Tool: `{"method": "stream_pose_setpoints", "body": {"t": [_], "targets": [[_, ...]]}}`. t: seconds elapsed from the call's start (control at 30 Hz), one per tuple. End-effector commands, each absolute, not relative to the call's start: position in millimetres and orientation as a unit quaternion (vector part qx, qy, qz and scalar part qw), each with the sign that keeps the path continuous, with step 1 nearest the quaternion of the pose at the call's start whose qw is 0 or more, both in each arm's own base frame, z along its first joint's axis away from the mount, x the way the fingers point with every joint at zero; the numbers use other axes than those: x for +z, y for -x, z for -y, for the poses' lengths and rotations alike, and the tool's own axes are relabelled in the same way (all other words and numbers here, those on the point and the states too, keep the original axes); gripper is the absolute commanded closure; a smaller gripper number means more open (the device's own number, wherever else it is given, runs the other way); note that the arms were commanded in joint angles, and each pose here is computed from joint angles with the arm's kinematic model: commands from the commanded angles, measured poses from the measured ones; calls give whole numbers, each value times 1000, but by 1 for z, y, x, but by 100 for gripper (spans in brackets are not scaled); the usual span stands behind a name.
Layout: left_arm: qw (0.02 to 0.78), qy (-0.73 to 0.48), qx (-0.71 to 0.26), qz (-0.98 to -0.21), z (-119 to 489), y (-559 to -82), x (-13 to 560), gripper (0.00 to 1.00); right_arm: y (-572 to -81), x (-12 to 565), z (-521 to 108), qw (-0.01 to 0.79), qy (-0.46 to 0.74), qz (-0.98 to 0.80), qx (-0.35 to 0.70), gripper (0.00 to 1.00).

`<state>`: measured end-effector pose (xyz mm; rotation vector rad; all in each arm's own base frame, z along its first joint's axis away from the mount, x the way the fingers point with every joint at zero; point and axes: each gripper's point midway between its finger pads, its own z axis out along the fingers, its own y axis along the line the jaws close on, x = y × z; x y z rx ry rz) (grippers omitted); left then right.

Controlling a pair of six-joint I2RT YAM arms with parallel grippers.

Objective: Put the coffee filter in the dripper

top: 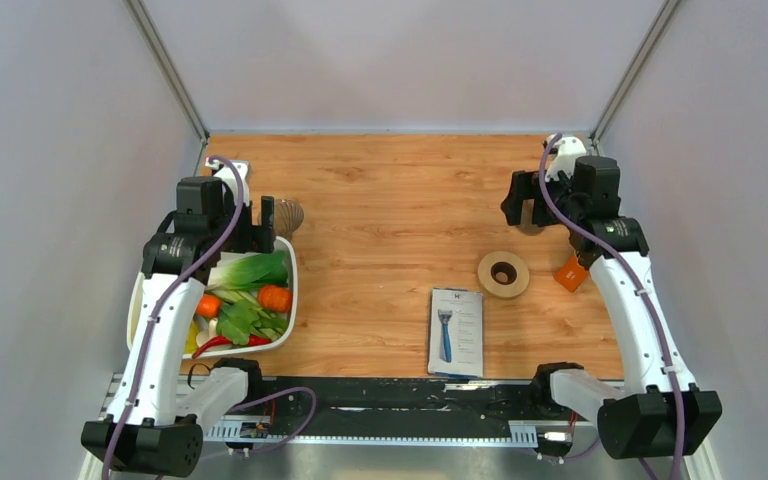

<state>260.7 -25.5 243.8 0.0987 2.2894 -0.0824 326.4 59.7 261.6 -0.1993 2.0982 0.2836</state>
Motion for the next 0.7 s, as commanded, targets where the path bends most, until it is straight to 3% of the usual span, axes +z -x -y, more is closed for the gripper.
{"method": "stream_pose_setpoints", "body": {"t": [0.0, 0.27, 0.67], "targets": [[435, -25, -26, -900, 22, -270, 260, 0, -348, 278, -35, 513, 33, -856, 54, 0], [445, -3, -32, -895, 23, -280, 263, 0, -367, 278, -9, 504, -36, -863, -1, 0], [447, 26, -29, -894, 21, -292, 264, 0, -394, 226, 24, 430, -140, -891, -46, 0]]}}
